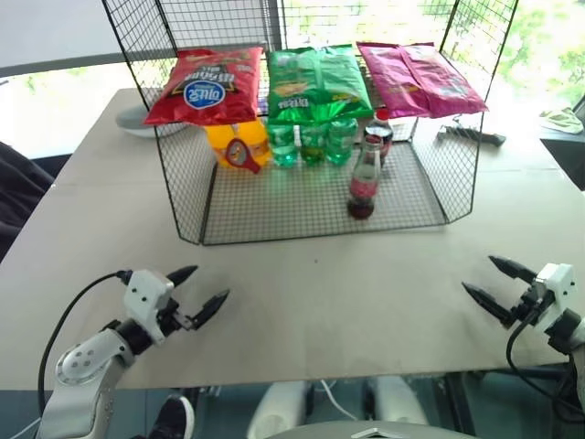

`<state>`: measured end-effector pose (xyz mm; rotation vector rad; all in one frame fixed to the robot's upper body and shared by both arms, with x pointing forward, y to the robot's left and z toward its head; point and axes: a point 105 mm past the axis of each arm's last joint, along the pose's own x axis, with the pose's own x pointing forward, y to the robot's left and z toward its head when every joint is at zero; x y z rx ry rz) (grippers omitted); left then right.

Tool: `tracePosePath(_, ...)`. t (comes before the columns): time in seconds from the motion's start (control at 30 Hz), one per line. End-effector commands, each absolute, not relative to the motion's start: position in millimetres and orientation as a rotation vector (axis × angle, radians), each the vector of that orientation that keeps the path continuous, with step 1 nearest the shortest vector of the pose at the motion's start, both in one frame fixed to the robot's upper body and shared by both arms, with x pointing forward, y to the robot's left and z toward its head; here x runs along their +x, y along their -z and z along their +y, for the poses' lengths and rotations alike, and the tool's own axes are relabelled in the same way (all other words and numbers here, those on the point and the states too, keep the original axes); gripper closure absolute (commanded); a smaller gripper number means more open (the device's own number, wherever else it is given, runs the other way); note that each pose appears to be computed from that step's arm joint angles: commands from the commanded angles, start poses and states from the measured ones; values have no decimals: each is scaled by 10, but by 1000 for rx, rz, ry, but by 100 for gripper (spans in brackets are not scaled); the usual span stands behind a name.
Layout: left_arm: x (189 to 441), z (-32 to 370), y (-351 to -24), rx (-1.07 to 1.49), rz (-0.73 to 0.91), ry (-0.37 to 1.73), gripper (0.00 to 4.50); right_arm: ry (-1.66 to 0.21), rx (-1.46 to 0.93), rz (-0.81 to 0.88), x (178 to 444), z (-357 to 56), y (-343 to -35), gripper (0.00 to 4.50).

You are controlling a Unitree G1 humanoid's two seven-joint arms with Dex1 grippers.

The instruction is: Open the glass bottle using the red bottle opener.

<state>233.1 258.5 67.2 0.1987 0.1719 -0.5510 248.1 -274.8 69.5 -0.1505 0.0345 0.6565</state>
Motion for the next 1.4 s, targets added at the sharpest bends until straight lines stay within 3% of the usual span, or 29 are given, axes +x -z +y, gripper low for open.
tracePosePath(0.03, 2348, 2576, -717, 207, 147, 561, 0, -657, -186, -17, 2492, -2736, -815, 5)
tracePosePath(0.8, 2449, 2477, -723, 189, 106, 587, 0, -664, -179, -55, 2500, -2581, -829, 5)
tracePosePath(1.1, 2802, 2083, -1086, 54, -91, 523, 0, -796, -49, -195, 2521, -1835, -1165, 5)
tracePosePath(1.4, 3303, 1969, -1751, -1, -357, 291, 0, -963, 71, -406, 2501, -1042, -1892, 5)
